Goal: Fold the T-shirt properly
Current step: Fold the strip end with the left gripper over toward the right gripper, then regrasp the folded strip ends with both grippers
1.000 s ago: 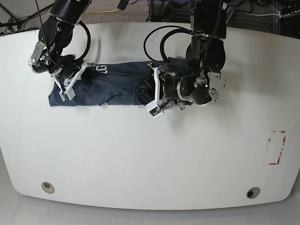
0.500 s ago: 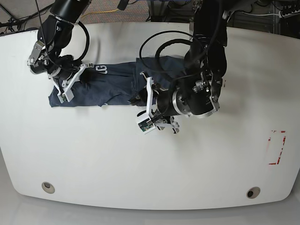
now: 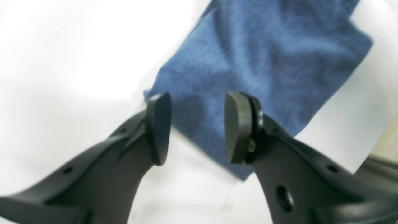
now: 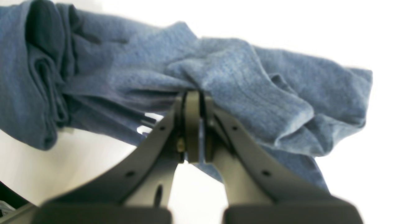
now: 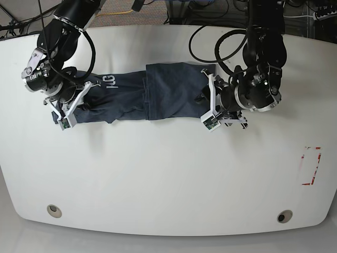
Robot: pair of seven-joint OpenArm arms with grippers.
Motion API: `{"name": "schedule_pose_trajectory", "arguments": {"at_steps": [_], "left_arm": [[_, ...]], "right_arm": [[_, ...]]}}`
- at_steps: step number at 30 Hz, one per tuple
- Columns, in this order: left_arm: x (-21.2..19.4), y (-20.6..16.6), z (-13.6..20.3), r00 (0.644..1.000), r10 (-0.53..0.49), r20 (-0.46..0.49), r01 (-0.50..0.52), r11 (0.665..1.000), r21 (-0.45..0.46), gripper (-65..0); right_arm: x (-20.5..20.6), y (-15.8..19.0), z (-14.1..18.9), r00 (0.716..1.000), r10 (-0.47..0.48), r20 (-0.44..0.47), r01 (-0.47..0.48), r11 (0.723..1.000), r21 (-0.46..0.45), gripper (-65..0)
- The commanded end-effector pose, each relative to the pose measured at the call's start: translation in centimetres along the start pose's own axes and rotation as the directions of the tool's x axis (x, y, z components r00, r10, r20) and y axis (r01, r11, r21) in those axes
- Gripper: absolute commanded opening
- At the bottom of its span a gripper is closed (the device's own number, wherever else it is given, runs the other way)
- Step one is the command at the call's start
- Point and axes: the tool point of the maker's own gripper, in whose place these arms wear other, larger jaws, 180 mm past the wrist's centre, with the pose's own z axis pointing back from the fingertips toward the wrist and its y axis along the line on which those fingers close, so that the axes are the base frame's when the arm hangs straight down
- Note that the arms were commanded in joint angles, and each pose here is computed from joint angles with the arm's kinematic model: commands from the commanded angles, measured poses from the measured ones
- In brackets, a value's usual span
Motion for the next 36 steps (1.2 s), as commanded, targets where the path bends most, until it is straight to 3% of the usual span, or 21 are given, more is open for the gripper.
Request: {"name": "schedule_pose_trajectory", "arguments": {"at_steps": [1, 2, 8, 10, 15, 18, 25, 30, 36], "left_arm": [[-0.2, 0.3, 0.5, 1.0, -0.01, 0.024, 0.01, 1.0, 0.014, -39.3], [-0.5, 0.3, 0.5, 1.0, -0.01, 0.019, 0.01, 1.0, 0.018, -39.3], [-3.4, 0.1, -0.4, 0.999, -0.002, -0.05, 0.004, 0.999, 0.052, -39.3], [-4.3, 0.1, -1.2, 0.997, 0.019, -0.07, -0.016, 0.999, 0.041, -39.3], [-5.9, 0.0, -2.4, 0.993, 0.067, -0.092, -0.066, 0.998, 0.012, -39.3], [-5.7, -0.1, -2.7, 0.995, 0.08, -0.06, -0.08, 0.997, 0.004, -39.3], [-6.7, -0.2, -3.5, 0.991, 0.111, -0.075, -0.112, 0.994, -0.012, -39.3], [-7.0, 0.6, -3.2, 0.989, 0.129, -0.074, -0.129, 0.992, 0.008, -39.3], [-7.5, 2.1, -2.5, 0.984, 0.165, -0.066, -0.162, 0.986, 0.048, -39.3]], "right_arm": [[2.5, -1.1, 0.7, 0.997, 0.013, 0.071, -0.011, 0.999, -0.03, -62.0], [2.5, -1.4, 0.8, 0.997, 0.001, 0.075, 0.001, 0.999, -0.035, -60.1], [1.5, -5.6, 2.4, 0.993, -0.091, 0.077, 0.1, 0.989, -0.111, -26.8], [1.5, -6.0, 2.8, 0.995, -0.078, 0.064, 0.086, 0.989, -0.122, -21.2], [1.5, -7.3, 4.2, 0.987, -0.112, 0.12, 0.125, 0.985, -0.115, -20.6], [-0.3, -9.3, 4.6, 0.971, -0.206, 0.124, 0.222, 0.966, -0.13, -20.6], [-3.6, -14.0, 2.2, 0.886, -0.456, 0.089, 0.46, 0.887, -0.041, -19.8], [-3.7, -16.6, 1.8, 0.847, -0.521, 0.102, 0.525, 0.851, -0.012, -19.8], [-3.3, -16.1, 0.0, 0.812, -0.577, 0.085, 0.575, 0.816, 0.057, -19.8]]}}
